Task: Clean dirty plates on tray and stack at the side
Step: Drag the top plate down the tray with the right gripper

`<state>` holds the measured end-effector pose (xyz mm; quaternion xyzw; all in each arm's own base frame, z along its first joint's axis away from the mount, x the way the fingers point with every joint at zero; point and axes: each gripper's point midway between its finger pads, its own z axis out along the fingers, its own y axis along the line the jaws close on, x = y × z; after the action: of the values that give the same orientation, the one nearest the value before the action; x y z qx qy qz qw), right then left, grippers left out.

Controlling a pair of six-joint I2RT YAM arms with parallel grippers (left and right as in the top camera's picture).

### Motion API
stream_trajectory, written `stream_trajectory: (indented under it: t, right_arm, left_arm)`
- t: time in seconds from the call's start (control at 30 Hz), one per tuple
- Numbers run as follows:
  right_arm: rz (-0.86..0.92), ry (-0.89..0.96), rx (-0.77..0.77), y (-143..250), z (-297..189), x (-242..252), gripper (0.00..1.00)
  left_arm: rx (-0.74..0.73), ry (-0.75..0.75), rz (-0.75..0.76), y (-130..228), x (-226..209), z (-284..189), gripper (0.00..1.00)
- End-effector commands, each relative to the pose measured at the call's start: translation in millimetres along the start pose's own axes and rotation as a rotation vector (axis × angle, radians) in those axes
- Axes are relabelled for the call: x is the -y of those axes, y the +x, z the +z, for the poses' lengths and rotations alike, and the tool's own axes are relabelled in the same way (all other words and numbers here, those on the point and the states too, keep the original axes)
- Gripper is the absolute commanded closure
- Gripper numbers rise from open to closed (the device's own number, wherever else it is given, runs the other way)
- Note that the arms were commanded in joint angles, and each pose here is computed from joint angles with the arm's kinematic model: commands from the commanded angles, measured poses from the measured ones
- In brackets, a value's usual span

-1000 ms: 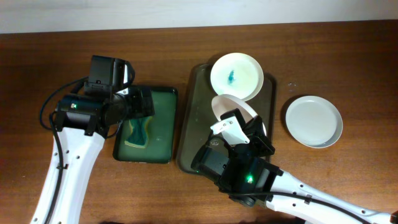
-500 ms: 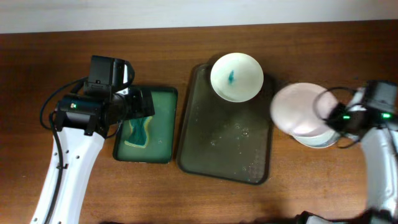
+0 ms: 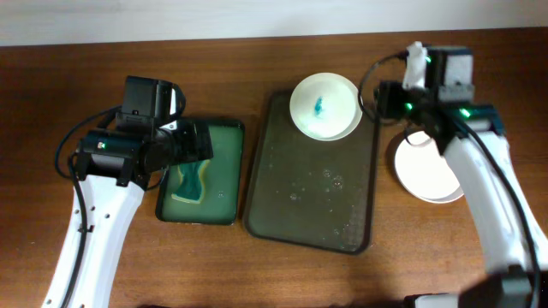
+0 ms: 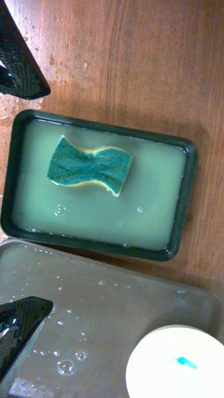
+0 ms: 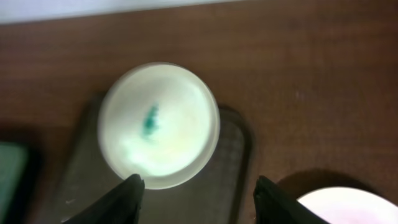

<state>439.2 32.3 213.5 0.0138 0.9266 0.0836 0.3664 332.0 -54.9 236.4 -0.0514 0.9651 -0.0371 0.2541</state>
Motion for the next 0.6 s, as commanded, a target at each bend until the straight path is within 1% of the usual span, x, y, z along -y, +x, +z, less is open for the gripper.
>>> stream_trajectory:
  t: [0.0, 0.03, 0.07, 0.1, 0.17, 0.2, 0.23, 0.3, 0.37, 0.4, 0.43, 0.5, 0.53, 0.57]
  right_arm:
    - [0.000, 0.050, -0.084, 24, 83, 19, 0.42]
    - [0.004, 0.035, -0.119, 37, 108, 21, 0.42]
    - [0.015, 0.008, -0.186, 62, 140, 22, 0.42]
    - [0.024, -0.021, -0.227, 78, 156, 20, 0.42]
    - [0.050, -0.026, -0.284, 100, 173, 22, 0.59]
    - [0.058, -0.046, -0.317, 109, 173, 19, 0.73]
    - [0.071, -0.077, -0.353, 115, 167, 13, 0.96]
    - [0.177, -0.067, -0.375, 109, 141, 7, 0.96]
    - [0.194, -0.066, -0.337, 83, 76, -4, 0.96]
    - [0.191, -0.068, -0.324, 76, 53, -8, 0.96]
    - [0.193, -0.057, -0.324, 75, 13, -11, 0.96]
    - [0.193, -0.029, -0.407, 98, -28, -15, 0.96]
    - [0.188, -0.011, -0.516, 125, -39, -19, 0.96]
    - [0.189, -0.001, -0.595, 152, -37, -26, 0.96]
  left_arm:
    - [0.008, 0.008, 0.006, -3, 0, -3, 0.01]
    - [0.008, 0.008, 0.006, -3, 0, -3, 0.01]
    - [0.008, 0.008, 0.006, -3, 0, -3, 0.01]
    - [0.008, 0.008, 0.006, -3, 0, -3, 0.01]
    - [0.008, 0.008, 0.006, -3, 0, -3, 0.01]
    - [0.008, 0.008, 0.006, -3, 0, -3, 0.01]
    - [0.008, 0.008, 0.006, -3, 0, -3, 0.00]
    - [0.008, 0.008, 0.006, -3, 0, -3, 0.01]
    - [0.008, 0.008, 0.006, -3, 0, -3, 0.01]
    - [0.008, 0.008, 0.006, -3, 0, -3, 0.01]
    - [0.008, 0.008, 0.006, -3, 0, -3, 0.01]
    - [0.008, 0.008, 0.006, -3, 0, -3, 0.00]
    - [0.008, 0.008, 0.006, -3, 0, -3, 0.01]
    - [0.008, 0.008, 0.006, -3, 0, -3, 0.01]
